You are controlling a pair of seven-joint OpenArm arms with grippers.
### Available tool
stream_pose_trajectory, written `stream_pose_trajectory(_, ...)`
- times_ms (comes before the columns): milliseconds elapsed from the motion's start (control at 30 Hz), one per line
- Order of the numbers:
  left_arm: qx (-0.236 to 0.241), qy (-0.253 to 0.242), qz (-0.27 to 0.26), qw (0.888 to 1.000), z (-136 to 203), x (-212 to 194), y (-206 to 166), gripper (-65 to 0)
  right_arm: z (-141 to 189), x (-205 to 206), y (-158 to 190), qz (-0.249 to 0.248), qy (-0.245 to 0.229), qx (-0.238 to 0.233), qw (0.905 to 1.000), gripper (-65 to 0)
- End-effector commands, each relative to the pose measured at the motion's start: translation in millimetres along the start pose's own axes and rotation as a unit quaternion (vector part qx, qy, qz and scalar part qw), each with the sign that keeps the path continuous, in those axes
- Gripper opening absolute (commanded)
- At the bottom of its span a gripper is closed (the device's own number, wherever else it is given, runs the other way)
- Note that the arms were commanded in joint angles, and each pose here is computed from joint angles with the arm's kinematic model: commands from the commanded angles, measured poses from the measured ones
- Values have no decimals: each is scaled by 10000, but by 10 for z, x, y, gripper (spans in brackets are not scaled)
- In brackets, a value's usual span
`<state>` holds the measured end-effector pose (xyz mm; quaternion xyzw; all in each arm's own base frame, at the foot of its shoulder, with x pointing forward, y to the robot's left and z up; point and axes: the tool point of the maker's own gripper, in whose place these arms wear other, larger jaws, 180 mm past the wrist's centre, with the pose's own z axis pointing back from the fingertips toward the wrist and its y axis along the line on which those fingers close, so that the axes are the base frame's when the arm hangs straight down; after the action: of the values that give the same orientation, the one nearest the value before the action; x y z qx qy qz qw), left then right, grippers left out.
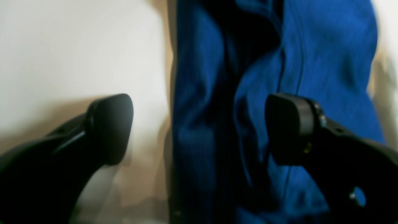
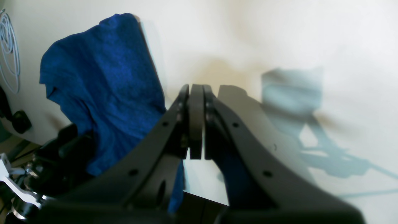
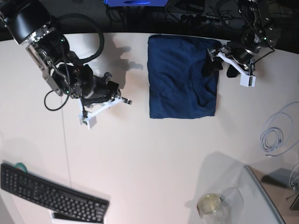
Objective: Layout the t-shirt on the table in an organized manner, then fold the t-shirt properly
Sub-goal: 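Push the folded shirt with the left gripper to square it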
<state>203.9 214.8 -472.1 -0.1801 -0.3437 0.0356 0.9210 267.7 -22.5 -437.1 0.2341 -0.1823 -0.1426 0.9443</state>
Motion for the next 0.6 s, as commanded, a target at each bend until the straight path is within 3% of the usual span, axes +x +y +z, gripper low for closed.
stream_pose_trajectory(0, -38, 27, -35, 10000, -10, 18, 0, -3, 34, 108, 72, 68, -140, 119, 9998, -650)
stream_pose_trajectory(167, -62, 128, 135, 9998, -87, -57, 23, -8, 34, 108, 72, 68, -140, 119, 9998, -650)
stream_pose_trajectory(233, -29, 279, 189, 9994, -139, -136, 66, -61, 34, 108, 72, 68, -140, 119, 9998, -650)
stream_pose_trajectory(367, 110, 677, 63, 9976, -234, -283, 152, -298, 35, 111, 72, 68, -148, 120, 9998, -650)
stream_pose_trajectory(567, 181, 759, -39, 9969, -212, -286, 217, -609, 43, 142, 50, 48, -187, 101, 9998, -650)
